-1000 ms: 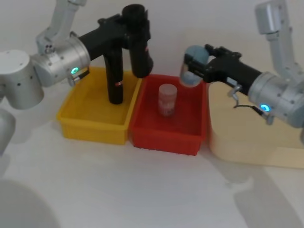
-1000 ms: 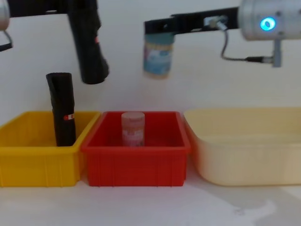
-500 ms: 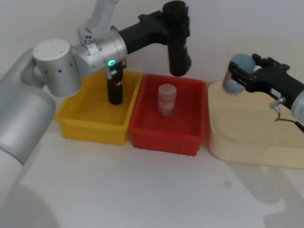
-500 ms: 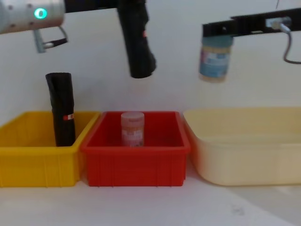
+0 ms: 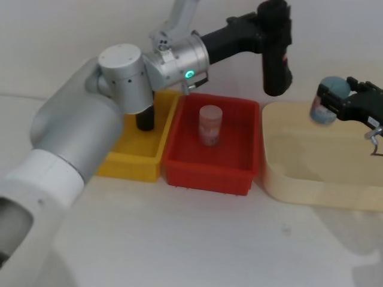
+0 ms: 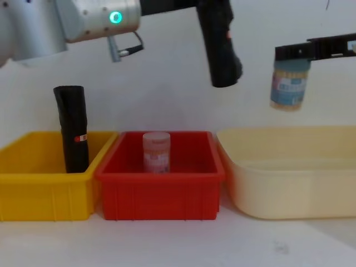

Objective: Pick up the garbage bag with the one hand and transfer it to the other hand.

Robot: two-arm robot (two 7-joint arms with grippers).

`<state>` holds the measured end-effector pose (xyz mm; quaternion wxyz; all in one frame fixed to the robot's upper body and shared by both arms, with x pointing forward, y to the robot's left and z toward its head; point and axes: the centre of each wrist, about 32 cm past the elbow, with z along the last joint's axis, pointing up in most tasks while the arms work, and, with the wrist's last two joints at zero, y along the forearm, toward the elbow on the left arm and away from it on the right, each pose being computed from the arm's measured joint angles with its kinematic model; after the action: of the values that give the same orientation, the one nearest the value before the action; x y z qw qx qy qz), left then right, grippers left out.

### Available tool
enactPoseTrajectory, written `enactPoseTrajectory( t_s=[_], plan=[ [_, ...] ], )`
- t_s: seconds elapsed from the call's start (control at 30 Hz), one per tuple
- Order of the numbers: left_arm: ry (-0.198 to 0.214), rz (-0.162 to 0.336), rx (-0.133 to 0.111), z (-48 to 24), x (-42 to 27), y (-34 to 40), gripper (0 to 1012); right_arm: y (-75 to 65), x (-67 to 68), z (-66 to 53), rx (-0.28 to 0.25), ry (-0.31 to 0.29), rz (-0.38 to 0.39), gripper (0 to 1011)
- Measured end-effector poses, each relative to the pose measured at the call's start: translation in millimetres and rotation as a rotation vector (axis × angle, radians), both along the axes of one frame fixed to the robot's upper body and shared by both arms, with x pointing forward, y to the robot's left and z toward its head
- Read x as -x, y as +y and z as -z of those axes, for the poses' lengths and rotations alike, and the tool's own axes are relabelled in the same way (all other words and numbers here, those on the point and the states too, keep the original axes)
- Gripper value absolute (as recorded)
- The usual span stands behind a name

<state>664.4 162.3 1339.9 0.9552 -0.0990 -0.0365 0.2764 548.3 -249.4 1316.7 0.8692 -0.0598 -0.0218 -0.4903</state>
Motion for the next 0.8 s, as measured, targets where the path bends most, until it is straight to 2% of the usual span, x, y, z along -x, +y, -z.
enactPoseTrajectory(
  t_s=[0.13, 0.2, 0.27, 0.57, 0.8],
  plan=[
    [0.007, 0.022, -0.005, 1.0, -7.1, -13.6, 519, -8.1, -8.9, 3.0, 0.0, 0.01, 0.019, 655],
    [0.009, 0.025, -0.007, 1.2, -8.0, -15.4, 519, -10.9, -11.7, 4.2, 0.0, 0.014, 0.026, 656],
    [0.016, 0.03, -0.021, 2.6, -11.5, -22.1, 519, -14.3, -14.8, 5.7, 0.0, 0.017, 0.036, 656],
    [0.031, 0.023, -0.067, 6.6, -18.9, -31.1, 519, -25.2, -23.1, 11.8, 0.005, 0.025, 0.077, 660],
    [0.038, 0.017, -0.089, 8.7, -22.0, -34.8, 519, -29.1, -25.9, 14.1, 0.007, 0.028, 0.092, 848]
  ],
)
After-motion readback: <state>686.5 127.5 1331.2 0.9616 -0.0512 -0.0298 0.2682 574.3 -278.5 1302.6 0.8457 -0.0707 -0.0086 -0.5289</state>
